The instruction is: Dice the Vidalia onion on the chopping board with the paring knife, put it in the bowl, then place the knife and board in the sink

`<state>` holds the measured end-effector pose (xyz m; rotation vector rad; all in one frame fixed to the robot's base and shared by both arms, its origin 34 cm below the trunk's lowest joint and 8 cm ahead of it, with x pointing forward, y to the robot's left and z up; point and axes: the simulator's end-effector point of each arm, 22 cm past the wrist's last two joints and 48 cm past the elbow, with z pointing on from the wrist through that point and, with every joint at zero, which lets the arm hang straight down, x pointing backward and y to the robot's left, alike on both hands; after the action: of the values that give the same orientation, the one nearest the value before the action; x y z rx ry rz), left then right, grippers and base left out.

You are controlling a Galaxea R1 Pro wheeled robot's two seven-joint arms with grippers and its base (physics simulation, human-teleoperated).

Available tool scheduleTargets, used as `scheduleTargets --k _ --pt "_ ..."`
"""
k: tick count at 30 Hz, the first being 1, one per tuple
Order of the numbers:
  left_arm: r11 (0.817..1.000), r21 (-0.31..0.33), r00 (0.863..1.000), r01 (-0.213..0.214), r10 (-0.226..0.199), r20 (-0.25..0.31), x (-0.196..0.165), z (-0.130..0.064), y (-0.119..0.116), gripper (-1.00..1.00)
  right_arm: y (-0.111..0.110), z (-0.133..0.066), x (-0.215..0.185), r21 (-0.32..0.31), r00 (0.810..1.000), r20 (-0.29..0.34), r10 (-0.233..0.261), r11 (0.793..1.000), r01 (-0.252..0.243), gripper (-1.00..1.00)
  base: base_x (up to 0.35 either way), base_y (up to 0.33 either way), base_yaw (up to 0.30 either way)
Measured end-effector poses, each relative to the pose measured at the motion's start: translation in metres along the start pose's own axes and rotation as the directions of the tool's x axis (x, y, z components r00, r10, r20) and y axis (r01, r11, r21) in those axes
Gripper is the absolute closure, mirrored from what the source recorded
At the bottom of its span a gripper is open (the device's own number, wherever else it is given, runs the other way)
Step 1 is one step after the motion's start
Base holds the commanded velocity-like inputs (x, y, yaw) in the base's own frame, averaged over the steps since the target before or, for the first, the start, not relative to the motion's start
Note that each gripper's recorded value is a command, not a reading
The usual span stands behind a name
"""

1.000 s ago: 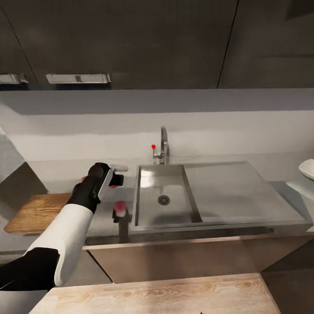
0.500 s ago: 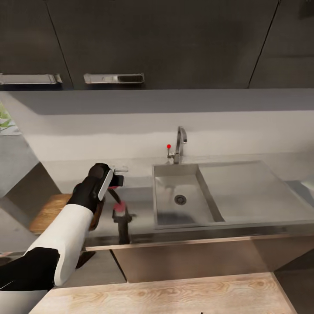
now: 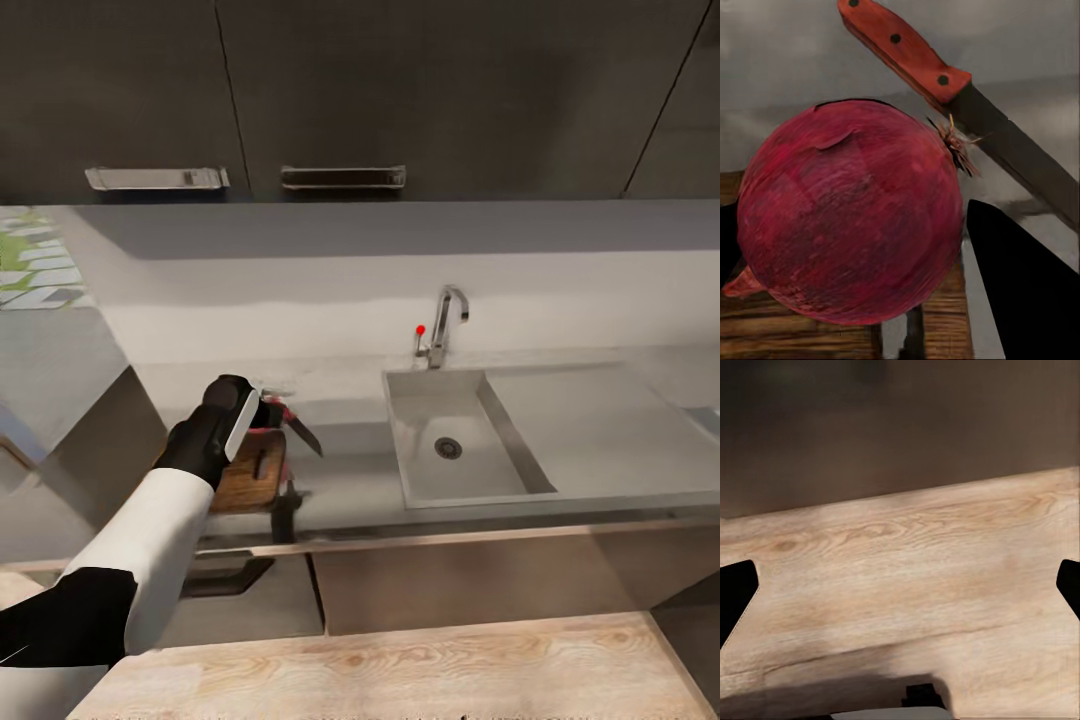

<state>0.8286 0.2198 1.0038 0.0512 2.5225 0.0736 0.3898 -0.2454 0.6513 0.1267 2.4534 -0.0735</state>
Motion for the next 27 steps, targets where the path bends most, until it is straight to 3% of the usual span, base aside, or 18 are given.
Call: scheduleTargets --k 17,27 --pt "1.000 0.000 0.999 -0.003 0.003 -0.033 0.012 0.007 0.000 1.00 0.000 0.000 0.000 0.000 1.000 0.000 0.000 1.000 0.000 -1.00 -0.102 0.292 0.000" --pt "1.000 0.000 0.997 -0.008 0.008 -0.071 0.027 0.015 -0.002 1.00 0.000 0.000 0.000 0.000 1.000 0.000 0.000 1.000 0.000 -1.00 -0.008 0.029 0.000"
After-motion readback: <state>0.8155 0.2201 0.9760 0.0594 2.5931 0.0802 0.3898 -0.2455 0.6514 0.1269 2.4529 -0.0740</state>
